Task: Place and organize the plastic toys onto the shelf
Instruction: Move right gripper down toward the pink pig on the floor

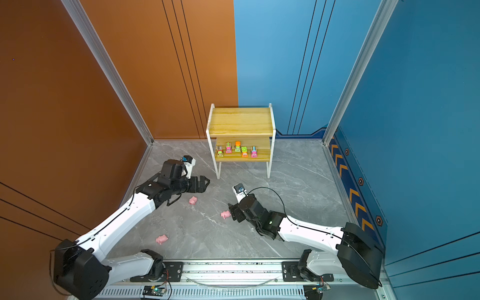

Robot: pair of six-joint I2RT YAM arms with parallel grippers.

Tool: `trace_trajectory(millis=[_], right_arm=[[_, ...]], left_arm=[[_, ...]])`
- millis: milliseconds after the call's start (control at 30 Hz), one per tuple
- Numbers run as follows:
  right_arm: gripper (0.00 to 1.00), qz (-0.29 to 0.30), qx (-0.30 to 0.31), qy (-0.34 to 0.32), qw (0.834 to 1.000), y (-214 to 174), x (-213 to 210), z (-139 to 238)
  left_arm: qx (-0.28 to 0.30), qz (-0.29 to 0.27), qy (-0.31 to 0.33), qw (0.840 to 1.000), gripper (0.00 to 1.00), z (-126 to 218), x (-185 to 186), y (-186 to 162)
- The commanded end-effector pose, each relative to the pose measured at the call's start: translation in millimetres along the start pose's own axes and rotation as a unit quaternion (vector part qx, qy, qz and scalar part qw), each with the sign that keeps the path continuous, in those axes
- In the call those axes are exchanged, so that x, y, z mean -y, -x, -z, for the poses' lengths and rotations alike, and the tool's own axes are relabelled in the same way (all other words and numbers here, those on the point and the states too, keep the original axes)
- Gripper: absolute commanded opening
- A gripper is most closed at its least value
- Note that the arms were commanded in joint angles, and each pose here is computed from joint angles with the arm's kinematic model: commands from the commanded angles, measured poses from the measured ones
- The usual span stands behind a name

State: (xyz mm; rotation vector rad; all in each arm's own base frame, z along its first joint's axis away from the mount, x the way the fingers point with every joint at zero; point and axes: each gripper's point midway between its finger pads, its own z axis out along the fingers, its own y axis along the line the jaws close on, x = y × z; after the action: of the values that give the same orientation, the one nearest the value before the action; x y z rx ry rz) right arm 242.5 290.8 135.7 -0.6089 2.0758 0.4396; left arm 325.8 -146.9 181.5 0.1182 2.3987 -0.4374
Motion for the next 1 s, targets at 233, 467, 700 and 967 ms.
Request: trace_trajectory(millis=[233, 467, 700, 967], right_arm=[[0.68, 0.009, -0.103, 0.067, 0.992, -62.6, -24.7, -19.5], [0.61, 0.017, -0.138, 0.072, 0.988, -80.4, -30.0, -32.2], [0.55, 0.017, -0.147, 0.062, 0.987, -81.5, -34.2, -55.4], [0.48, 0.024, -0.147, 0.045, 0.988, -67.4, -35.7, -76.1]], left_arm=[[-0.071, 0.028, 0.06, 0.995, 0.96, -5.9, -15.7, -58.4], [-0.097, 0.008, 0.07, 0.993, 0.95, -15.0, -11.4, -81.5], [-0.118, -0.017, 0.081, 0.99, 0.95, -25.9, -4.8, -93.3], [-0.116, -0.029, 0.08, 0.99, 0.94, -26.9, -0.2, -91.6]])
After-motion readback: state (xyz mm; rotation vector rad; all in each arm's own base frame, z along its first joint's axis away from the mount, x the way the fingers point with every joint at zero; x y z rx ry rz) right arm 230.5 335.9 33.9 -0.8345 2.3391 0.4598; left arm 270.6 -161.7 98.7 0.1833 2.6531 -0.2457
